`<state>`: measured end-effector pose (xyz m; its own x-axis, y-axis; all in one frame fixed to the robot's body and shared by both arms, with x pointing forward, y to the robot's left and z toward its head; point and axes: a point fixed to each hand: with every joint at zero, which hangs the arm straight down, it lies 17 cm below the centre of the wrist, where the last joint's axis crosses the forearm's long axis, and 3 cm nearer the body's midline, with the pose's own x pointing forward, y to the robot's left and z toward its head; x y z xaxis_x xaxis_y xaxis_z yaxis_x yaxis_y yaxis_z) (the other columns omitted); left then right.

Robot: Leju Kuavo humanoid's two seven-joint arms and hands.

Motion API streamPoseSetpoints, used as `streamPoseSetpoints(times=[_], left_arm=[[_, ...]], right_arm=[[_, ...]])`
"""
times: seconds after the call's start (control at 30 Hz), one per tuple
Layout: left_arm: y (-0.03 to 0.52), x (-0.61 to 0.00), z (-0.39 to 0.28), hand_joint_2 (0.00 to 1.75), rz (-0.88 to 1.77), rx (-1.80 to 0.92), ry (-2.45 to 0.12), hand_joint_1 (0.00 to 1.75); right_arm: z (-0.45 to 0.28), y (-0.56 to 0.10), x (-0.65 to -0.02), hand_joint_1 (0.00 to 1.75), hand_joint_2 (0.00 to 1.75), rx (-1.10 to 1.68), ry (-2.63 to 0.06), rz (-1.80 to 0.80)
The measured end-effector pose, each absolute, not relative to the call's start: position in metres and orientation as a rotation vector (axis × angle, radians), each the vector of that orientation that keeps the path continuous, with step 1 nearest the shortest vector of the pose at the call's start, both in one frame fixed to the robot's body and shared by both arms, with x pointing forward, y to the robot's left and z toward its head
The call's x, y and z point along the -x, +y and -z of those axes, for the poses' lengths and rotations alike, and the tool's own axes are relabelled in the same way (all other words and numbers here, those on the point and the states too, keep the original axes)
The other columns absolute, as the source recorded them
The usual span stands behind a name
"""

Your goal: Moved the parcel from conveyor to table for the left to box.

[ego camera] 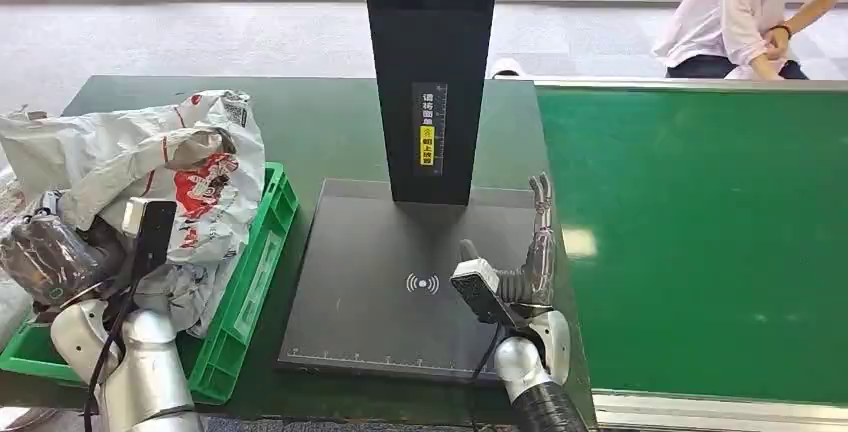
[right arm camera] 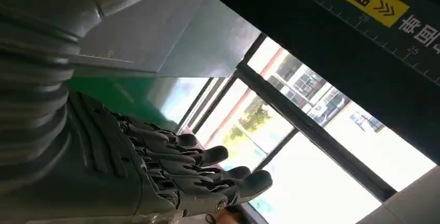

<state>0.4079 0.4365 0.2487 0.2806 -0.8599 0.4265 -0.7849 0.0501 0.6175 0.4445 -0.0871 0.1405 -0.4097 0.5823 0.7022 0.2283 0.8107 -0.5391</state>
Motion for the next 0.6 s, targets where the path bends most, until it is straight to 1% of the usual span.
streamPoseSetpoints(times=[0.03,0.57,0.6], left_arm=[[0.437,-0.408,-0.246,1.75,0.115,-1.729,-1.498,0.00],[0.446,-0.406,-0.234,1.75,0.070,-1.701,-1.465,0.00],[0.447,-0.405,-0.235,0.00,0.058,-1.696,-1.472,0.00]], right_arm=[[-0.141,-0.087,-0.444,0.00,1.75,0.602,-1.996,-0.446],[-0.140,-0.087,-0.445,0.00,1.75,0.604,-1.993,-0.447],[-0.140,-0.087,-0.445,0.00,1.75,0.604,-1.992,-0.447]])
